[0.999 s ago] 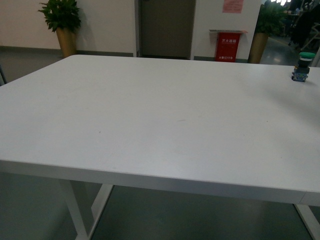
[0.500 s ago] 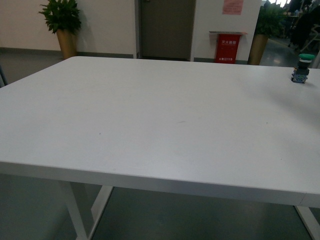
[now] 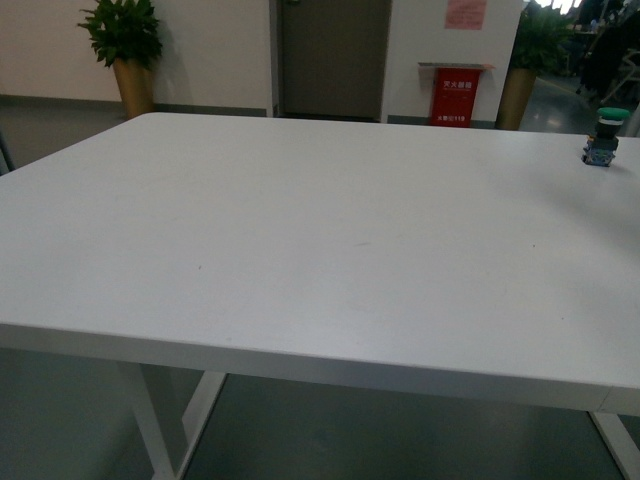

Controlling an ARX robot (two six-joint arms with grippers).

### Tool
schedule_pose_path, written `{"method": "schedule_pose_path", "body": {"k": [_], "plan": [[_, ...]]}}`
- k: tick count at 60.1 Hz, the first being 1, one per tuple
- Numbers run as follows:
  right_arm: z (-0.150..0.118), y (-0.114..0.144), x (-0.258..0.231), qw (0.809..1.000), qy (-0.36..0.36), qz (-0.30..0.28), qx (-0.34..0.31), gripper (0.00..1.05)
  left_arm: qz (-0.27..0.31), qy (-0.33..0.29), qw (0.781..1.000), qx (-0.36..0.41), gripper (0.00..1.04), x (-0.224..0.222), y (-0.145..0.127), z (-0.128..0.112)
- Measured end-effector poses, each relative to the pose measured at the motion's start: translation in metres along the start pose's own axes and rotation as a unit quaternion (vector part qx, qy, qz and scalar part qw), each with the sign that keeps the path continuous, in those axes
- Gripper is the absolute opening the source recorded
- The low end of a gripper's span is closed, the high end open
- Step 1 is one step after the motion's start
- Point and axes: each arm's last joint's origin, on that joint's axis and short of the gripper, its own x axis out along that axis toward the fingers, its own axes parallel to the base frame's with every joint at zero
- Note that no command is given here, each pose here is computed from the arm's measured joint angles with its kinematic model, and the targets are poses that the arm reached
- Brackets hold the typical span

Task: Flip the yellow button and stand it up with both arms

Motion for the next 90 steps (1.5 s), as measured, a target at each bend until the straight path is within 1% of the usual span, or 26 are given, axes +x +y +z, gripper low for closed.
{"method": "schedule_pose_path", "body": {"k": [12, 17, 23, 34, 37, 41, 43, 44, 46, 49, 50, 51, 52, 54, 58, 59, 60, 62, 65, 66, 67, 73, 76, 84, 90], "plan": [[0.000, 0.001, 0.000, 1.000, 0.001, -0.001, 0.000, 0.35, 0.000, 0.000, 1.000, 0.000, 0.04, -0.004, 0.000, 0.000], [0.001, 0.004, 0.000, 1.000, 0.000, 0.003, -0.002, 0.35, -0.001, 0.018, 1.000, 0.000, 0.04, -0.011, 0.000, -0.005], [0.001, 0.004, 0.001, 1.000, -0.001, 0.003, -0.004, 0.35, 0.000, 0.001, 1.000, 0.000, 0.04, -0.015, 0.000, -0.003], [-0.001, 0.005, 0.001, 1.000, 0.001, 0.002, -0.005, 0.35, 0.000, 0.003, 1.000, 0.000, 0.04, -0.015, 0.000, -0.003], [-0.002, 0.005, 0.001, 1.000, 0.000, -0.003, -0.009, 0.35, 0.000, 0.003, 1.000, 0.000, 0.10, -0.015, 0.000, -0.003], [-0.002, 0.007, 0.004, 1.000, 0.000, -0.016, -0.019, 0.35, 0.000, 0.003, 1.000, 0.000, 0.23, -0.015, 0.000, -0.003], [0.000, 0.008, 0.009, 0.998, -0.002, -0.036, -0.042, 0.35, 0.000, 0.003, 1.000, 0.000, 0.30, -0.015, 0.000, -0.003], [0.000, 0.008, 0.011, 0.998, -0.003, -0.045, -0.049, 0.35, 0.000, 0.003, 1.000, 0.000, 0.35, -0.015, 0.000, -0.003], [0.004, 0.008, 0.019, 0.993, -0.011, -0.079, -0.085, 0.35, 0.000, 0.003, 1.000, 0.000, 0.42, -0.015, 0.000, -0.003], [0.013, 0.005, 0.032, 0.982, -0.021, -0.130, -0.139, 0.35, 0.000, 0.003, 1.000, 0.000, 0.56, -0.015, 0.000, -0.003], [0.017, 0.004, 0.038, 0.975, -0.024, -0.151, -0.164, 0.35, 0.000, 0.003, 1.000, 0.000, 0.60, -0.015, 0.000, -0.003], [0.021, 0.003, 0.042, 0.970, -0.025, -0.163, -0.177, 0.35, 0.000, 0.003, 1.000, 0.000, 0.64, -0.015, 0.000, -0.003], [0.025, 0.002, 0.046, 0.964, -0.024, -0.175, -0.199, 0.35, 0.000, 0.003, 1.000, 0.000, 0.69, -0.015, 0.000, -0.003], [0.034, 0.000, 0.056, 0.949, -0.023, -0.202, -0.240, 0.35, 0.000, 0.003, 1.000, 0.000, 0.76, -0.015, 0.000, -0.003], [0.054, -0.001, 0.070, 0.910, -0.023, -0.248, -0.331, 0.35, 0.000, 0.003, 1.000, 0.000, 0.94, -0.015, 0.000, -0.003], [0.060, -0.001, 0.074, 0.895, -0.021, -0.262, -0.360, 0.35, 0.000, 0.003, 1.000, 0.000, 0.97, -0.015, 0.000, -0.003], [0.064, -0.001, 0.076, 0.883, -0.016, -0.270, -0.383, 0.35, 0.000, 0.003, 1.000, 0.000, 1.00, -0.015, 0.000, -0.003], [0.073, -0.002, 0.080, 0.861, -0.007, -0.286, -0.420, 0.35, 0.000, 0.003, 1.000, 0.000, 0.99, -0.015, 0.000, -0.003], [0.082, -0.005, 0.084, 0.836, 0.013, -0.299, -0.459, 0.35, 0.000, 0.003, 1.000, 0.000, 0.99, -0.015, 0.000, -0.003], [0.085, -0.007, 0.085, 0.824, 0.026, -0.306, -0.477, 0.35, 0.000, 0.003, 1.000, 0.000, 0.99, -0.015, 0.000, -0.003], [0.087, -0.009, 0.085, 0.817, 0.033, -0.309, -0.486, 0.35, 0.000, 0.003, 1.000, 0.000, 0.99, -0.015, 0.000, -0.003], [0.093, -0.023, 0.087, 0.795, 0.072, -0.330, -0.504, 0.35, 0.000, 0.003, 1.000, 0.000, 0.99, -0.015, 0.000, -0.003], [0.094, -0.032, 0.087, 0.788, 0.086, -0.339, -0.506, 0.35, 0.000, 0.003, 1.000, 0.000, 0.99, -0.015, 0.000, -0.003], [0.091, -0.059, 0.092, 0.786, 0.121, -0.357, -0.490, 0.35, 0.000, 0.003, 1.000, 0.000, 0.99, -0.015, 0.000, -0.003], [0.088, -0.071, 0.094, 0.787, 0.127, -0.363, -0.482, 0.35, 0.000, 0.003, 1.000, 0.000, 0.99, -0.015, 0.000, -0.003]]}}
